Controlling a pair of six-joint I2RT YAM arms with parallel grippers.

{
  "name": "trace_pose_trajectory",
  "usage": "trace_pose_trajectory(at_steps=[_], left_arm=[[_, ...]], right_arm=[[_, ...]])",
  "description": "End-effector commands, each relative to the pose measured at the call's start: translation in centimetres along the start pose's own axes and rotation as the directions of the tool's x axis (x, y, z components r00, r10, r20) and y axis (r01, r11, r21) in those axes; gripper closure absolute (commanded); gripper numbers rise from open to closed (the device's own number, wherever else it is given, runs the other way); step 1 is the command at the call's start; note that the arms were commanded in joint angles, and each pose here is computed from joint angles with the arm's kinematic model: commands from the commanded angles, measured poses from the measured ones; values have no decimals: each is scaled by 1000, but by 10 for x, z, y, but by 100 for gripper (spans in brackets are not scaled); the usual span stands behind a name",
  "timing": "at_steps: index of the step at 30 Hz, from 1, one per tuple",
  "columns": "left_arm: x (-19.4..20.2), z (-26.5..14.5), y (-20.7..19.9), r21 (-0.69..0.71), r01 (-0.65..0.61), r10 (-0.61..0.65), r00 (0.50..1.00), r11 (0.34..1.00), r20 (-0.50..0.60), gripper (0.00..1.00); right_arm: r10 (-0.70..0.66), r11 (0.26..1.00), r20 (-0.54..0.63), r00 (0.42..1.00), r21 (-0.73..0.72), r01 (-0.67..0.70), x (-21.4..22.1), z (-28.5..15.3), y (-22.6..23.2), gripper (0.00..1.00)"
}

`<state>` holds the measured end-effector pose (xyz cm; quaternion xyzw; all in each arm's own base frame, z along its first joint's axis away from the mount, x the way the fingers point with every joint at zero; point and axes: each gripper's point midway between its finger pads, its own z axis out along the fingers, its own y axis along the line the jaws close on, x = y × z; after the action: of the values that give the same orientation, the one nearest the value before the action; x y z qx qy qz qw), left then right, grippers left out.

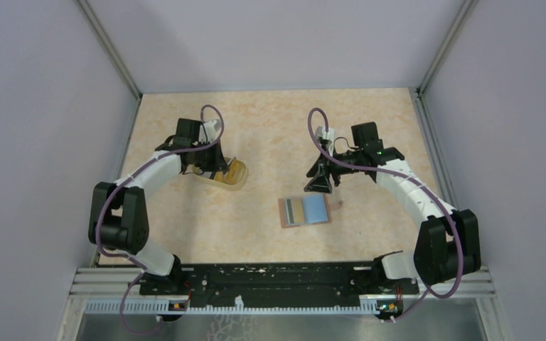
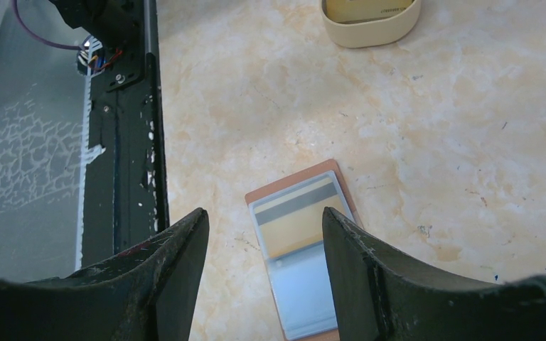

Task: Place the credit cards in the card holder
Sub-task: Pick up the credit card from the storage box.

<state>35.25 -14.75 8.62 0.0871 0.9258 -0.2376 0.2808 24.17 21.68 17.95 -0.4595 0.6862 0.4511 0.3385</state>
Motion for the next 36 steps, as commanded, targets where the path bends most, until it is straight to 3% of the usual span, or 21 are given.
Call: trace_pose_trajectory(at_steps=[1, 9, 15, 21, 27, 30, 32, 33, 36], left_arm=[[-5, -10, 1, -20, 2, -2, 1000, 1000, 30, 97], [5, 2, 2, 3, 19, -19, 1000, 1000, -15, 96], [3, 1, 6, -24, 22, -22, 1000, 999, 15, 100], [-18, -34, 22, -191, 44, -10, 985, 981, 172, 100], [-33, -74, 13, -205, 72, 2, 941, 976, 340, 100], [-30, -77, -15, -66, 13, 11, 937, 998, 349, 100], [-21, -75, -51, 137, -81, 31, 942, 987, 334, 100], [-16, -75, -72, 257, -132, 41, 942, 957, 332, 100], [7, -83, -126, 588, -198, 33, 960, 784, 279, 100]], right_arm=[[-95, 995, 56, 994, 1, 95, -24, -8, 7, 41], [-96, 995, 55, 994, -1, 97, -24, -8, 7, 41], [-92, 996, 55, 994, -2, 92, -23, -8, 6, 41], [-91, 996, 54, 994, -5, 91, -22, -8, 7, 41], [-101, 995, 48, 994, -11, 101, -20, -7, 7, 41], [-127, 991, 53, 991, -28, 129, -19, -8, 10, 41], [-151, 987, 65, 986, -53, 154, -18, -7, 16, 41], [-176, 981, 74, 982, -70, 181, -17, -7, 19, 40], [-324, 932, 114, 939, -130, 337, -9, -7, 35, 40]])
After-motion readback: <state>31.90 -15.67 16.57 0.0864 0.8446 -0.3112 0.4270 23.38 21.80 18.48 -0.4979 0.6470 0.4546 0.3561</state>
